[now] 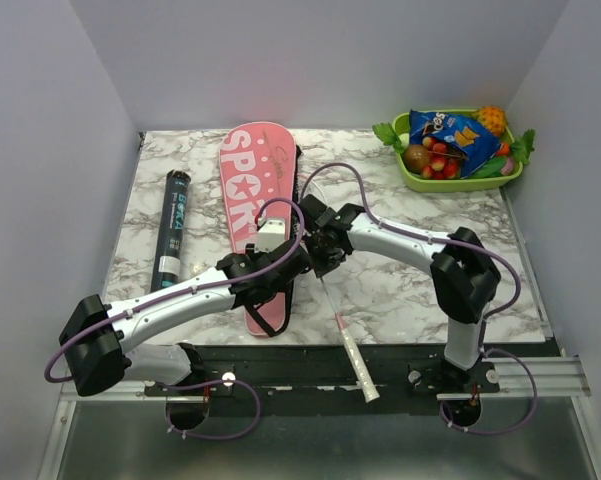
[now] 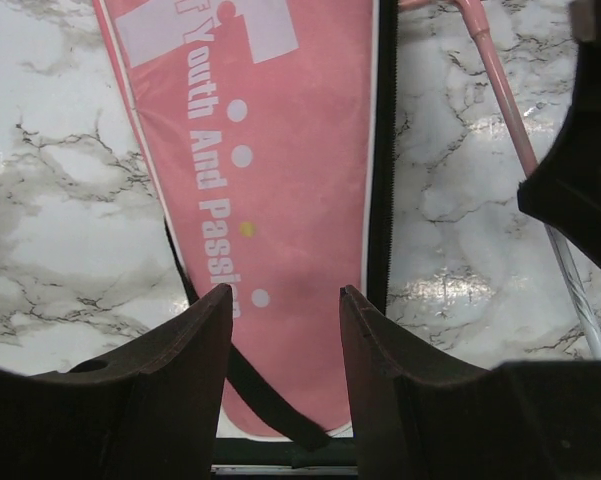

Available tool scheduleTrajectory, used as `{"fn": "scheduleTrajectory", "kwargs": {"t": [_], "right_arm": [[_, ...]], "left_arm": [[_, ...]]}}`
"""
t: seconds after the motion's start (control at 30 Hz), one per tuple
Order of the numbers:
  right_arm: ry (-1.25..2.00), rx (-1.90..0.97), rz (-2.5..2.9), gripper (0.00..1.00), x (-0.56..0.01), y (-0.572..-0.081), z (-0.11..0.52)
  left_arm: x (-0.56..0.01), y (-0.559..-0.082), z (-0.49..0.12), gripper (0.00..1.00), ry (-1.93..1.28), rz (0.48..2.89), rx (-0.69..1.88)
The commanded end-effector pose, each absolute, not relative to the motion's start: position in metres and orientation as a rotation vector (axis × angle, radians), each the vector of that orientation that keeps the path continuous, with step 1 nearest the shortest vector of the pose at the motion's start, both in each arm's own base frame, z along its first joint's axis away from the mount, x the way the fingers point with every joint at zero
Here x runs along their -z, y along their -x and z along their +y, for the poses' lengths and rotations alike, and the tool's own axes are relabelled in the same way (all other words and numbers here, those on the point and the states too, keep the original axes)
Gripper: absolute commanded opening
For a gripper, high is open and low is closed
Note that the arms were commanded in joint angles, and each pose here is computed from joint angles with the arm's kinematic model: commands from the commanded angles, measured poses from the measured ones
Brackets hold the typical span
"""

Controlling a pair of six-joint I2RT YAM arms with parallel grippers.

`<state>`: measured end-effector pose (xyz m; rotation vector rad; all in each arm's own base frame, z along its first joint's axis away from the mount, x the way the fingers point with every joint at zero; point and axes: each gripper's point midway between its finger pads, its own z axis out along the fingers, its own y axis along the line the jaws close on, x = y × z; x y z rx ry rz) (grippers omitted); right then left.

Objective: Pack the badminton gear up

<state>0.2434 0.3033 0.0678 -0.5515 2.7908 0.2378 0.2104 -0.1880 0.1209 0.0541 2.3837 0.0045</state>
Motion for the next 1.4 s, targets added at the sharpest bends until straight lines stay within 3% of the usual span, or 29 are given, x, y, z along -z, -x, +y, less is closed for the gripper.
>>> {"fn": "scheduleTrajectory", "kwargs": {"t": [0.0, 0.43, 0.97, 1.17, 1.37], "right_arm": [[0.567, -0.315, 2.609, 0.01, -0.075, -0.297, 0.337], [0.497, -0.507, 2.536, 0.01, -0.090, -0.340, 0.346], [0.476, -0.822, 2.439, 0.01, -0.084, -0.408, 0.447], [0.316, -0.796, 2.489, 0.01, -0.055, -0.433, 0.443], [0.269, -0.818, 2.517, 0.01, -0.046, -0.435, 0.427]], "left_arm": [[-0.127, -0.208, -0.185, 0.55, -0.063, 2.399, -0.017], [-0.127, -0.207, -0.183, 0.56, -0.071, 2.412, -0.043], [-0.115, -0.218, -0.196, 0.57, -0.124, 2.435, -0.080], [-0.111, -0.214, -0.196, 0.58, -0.136, 2.462, -0.068], [-0.078, -0.209, -0.171, 0.59, -0.157, 2.499, -0.289]]}}
